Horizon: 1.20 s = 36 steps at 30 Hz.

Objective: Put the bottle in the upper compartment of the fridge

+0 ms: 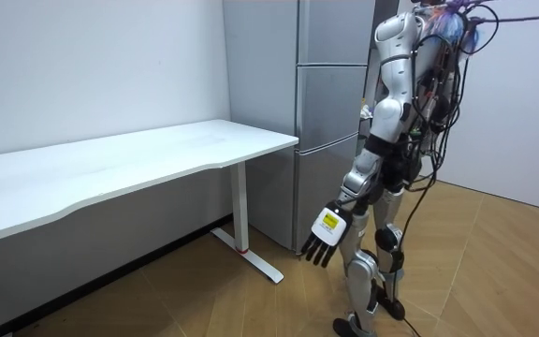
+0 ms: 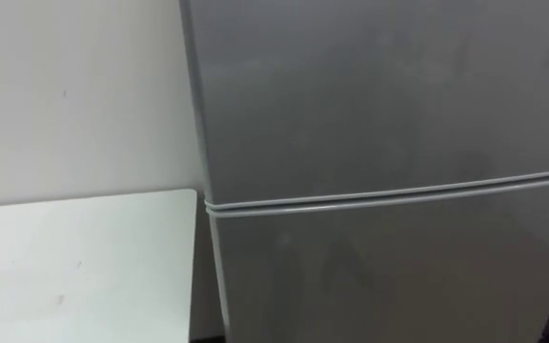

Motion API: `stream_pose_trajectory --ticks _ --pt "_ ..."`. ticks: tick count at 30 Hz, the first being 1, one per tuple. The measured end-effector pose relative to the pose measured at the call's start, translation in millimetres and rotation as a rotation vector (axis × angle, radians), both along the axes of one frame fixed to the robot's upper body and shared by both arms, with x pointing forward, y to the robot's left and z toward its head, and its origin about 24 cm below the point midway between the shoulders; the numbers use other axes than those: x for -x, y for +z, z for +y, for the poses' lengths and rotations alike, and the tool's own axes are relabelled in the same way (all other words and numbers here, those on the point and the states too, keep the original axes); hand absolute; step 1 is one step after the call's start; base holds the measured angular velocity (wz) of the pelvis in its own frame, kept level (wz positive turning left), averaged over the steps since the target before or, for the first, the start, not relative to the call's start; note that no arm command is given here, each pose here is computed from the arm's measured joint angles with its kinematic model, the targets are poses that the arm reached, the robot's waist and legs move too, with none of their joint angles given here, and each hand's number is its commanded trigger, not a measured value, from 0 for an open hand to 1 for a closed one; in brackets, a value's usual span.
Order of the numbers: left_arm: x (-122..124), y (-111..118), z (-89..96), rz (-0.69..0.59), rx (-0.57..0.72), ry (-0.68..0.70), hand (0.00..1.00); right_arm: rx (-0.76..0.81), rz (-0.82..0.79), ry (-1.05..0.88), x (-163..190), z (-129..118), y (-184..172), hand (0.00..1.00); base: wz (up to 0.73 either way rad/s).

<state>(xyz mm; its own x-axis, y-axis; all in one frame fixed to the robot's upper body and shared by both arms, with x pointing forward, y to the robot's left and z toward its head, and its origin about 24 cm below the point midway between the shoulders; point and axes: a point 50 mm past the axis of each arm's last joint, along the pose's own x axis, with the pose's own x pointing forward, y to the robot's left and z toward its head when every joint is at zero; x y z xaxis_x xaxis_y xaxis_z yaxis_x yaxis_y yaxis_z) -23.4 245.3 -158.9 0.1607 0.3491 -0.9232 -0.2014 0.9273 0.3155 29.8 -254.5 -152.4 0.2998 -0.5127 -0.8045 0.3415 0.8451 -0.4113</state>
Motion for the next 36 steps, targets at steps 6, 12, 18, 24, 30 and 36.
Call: stream_pose_trajectory --ticks 6,12,18,24,30,36 --pt "-6 -1 -3.2 0.003 0.002 -0.064 0.00 -0.062 -0.001 0.089 -5 8 -2 0.00 0.06" --pt "-8 -4 -8.5 0.017 0.014 -0.087 0.00 -0.107 0.003 0.146 -5 14 -4 0.00 0.07" --pt "-6 -5 -9.6 0.031 0.017 -0.097 0.00 -0.122 0.004 0.150 -5 16 -5 0.00 0.00" --pt "-6 -5 -9.9 0.035 0.016 -0.111 0.00 -0.142 0.007 0.156 -5 17 -6 0.00 0.02" --pt "-6 -5 -10.1 0.040 0.013 -0.130 0.00 -0.150 0.015 0.156 -6 17 -7 0.00 0.00" --pt "-5 -5 -10.3 0.045 0.013 -0.136 0.00 -0.151 0.014 0.156 -7 17 -7 0.00 0.00"
